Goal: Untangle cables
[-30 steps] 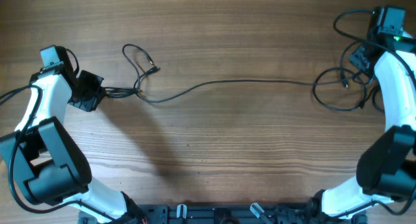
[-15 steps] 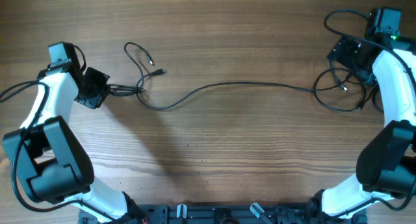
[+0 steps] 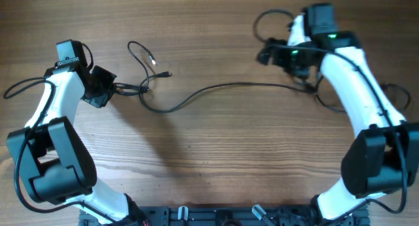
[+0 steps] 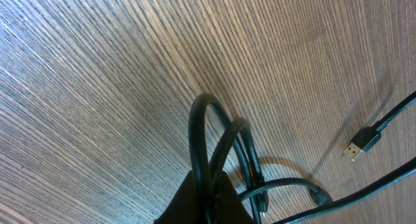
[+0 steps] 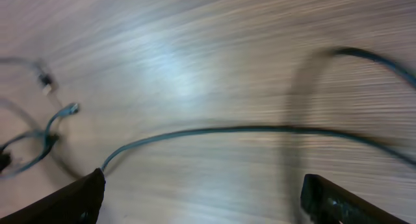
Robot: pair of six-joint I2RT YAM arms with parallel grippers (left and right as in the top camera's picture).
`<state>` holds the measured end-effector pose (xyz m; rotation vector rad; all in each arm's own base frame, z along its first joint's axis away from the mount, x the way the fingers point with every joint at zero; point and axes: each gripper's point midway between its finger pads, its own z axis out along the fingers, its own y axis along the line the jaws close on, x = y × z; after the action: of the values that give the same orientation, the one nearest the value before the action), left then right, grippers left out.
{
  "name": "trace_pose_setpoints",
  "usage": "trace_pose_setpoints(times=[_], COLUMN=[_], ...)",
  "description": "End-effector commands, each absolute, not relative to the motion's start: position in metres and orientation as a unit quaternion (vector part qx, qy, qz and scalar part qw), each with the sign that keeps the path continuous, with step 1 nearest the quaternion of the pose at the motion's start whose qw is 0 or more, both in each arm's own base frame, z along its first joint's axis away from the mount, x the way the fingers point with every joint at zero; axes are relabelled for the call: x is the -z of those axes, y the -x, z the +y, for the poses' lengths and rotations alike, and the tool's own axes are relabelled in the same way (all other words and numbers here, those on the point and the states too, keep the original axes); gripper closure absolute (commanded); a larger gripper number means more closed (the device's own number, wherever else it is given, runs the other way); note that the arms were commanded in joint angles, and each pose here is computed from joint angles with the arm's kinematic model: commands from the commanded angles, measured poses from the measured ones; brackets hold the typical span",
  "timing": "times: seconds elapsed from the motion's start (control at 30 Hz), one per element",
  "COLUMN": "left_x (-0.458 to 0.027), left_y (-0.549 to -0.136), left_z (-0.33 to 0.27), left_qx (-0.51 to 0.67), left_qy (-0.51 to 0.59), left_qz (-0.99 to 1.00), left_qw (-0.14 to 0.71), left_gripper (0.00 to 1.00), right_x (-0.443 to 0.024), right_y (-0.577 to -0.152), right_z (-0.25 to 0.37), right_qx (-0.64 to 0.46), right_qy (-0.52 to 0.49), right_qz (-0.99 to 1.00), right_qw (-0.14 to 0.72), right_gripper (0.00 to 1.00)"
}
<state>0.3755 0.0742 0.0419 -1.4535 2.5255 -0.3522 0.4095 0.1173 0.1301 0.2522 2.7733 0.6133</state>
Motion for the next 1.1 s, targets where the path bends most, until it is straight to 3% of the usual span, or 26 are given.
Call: trace_pose_setpoints(times=[0.0,0.13,0.3,0.57,0.67,0.87,1.07], left_x=[-0.041,-0.041,-0.041,-0.041,-0.041,-0.041,-0.042], left_y=[-0.379,-0.379,-0.379,-0.379,-0.379,-0.379,-0.38], left_z=[0.073,0.071,0.071,0.071,0.071,0.071,0.067], left_qx=[0.12,0.125,0.127,0.126,0.127,0.127,0.138], left_qy=[0.498,0.497,0.496,0.497,0.497,0.497,0.494], left_qz=[0.853,0.853,0.853,0.853,0.853,0.853,0.853], left_qw=[0.102,0.101,0.1,0.099,0.099,0.099,0.098], left_gripper=[0.96,0.96,0.96,0.96,0.96,0.96,0.96], right_x=[-0.133,-0.126,-0.128,-0.122,-0.121,-0.103,-0.108], right_y=[-0.402,-0.394,-0.383,-0.398,-0.406,-0.433,-0.469], right_z=[0.171,0.185,0.214,0.093,0.069,0.058,0.162], right_qx=[-0.229,-0.168,-0.181,0.161,0.211,0.194,-0.075], right_qy=[-0.036,-0.006,0.024,-0.054,-0.07,-0.093,0.071], right_qz=[0.962,0.973,0.971,0.959,0.946,0.945,0.953], right_qw=[0.143,0.158,0.157,0.225,0.235,0.247,0.286], right_gripper=[0.0,0.0,0.0,0.01,0.0,0.0,0.0])
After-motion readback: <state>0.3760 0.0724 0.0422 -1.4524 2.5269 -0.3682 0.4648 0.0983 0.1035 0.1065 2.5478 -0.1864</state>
